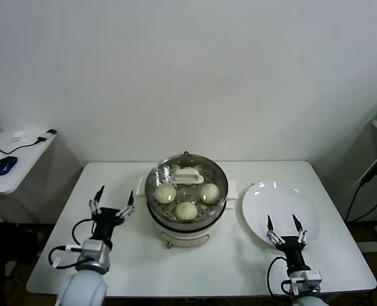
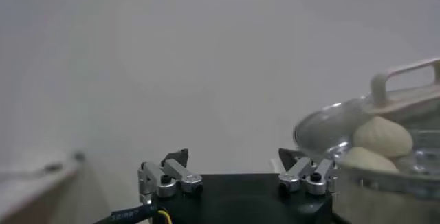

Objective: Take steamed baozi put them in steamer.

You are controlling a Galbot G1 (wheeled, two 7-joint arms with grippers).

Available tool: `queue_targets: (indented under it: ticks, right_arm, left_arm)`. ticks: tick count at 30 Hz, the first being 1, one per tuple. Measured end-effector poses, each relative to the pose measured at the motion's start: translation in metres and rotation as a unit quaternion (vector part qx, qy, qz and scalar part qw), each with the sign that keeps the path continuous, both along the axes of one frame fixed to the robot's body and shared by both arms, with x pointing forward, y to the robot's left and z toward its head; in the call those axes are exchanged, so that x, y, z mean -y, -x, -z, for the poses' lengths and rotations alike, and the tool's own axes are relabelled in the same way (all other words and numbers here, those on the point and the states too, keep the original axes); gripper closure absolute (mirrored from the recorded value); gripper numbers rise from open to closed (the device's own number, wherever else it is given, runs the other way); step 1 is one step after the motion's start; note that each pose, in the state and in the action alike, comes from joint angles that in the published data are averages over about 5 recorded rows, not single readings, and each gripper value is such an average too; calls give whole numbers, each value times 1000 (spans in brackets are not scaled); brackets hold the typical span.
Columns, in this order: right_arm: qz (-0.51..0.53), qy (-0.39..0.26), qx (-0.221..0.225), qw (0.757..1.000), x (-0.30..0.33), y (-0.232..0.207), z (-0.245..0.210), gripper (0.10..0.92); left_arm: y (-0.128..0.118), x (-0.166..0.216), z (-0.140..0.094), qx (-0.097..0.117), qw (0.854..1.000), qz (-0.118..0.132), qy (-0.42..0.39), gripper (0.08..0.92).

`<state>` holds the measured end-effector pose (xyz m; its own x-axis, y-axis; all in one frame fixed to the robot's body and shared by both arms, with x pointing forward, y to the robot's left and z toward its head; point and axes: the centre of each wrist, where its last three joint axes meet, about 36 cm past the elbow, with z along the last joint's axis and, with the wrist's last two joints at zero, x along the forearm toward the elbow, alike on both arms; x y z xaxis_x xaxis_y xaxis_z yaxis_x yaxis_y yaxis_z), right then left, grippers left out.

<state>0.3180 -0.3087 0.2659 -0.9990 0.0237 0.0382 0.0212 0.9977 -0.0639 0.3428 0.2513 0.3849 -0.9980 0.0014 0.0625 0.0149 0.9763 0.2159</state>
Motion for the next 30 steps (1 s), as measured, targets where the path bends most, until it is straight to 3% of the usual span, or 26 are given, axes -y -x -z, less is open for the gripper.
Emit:
queue_targets:
  ticks: [11,30]
  right_arm:
    - [2,-6,-9,1000,5,8,-2,200]
    - [-3,-11,-13,1000,5,11,-4,200]
  left_arm:
    - [7,-10,50,-22,995,-10,96,177]
    - [20,-11,77,-30,991,-17,127,177]
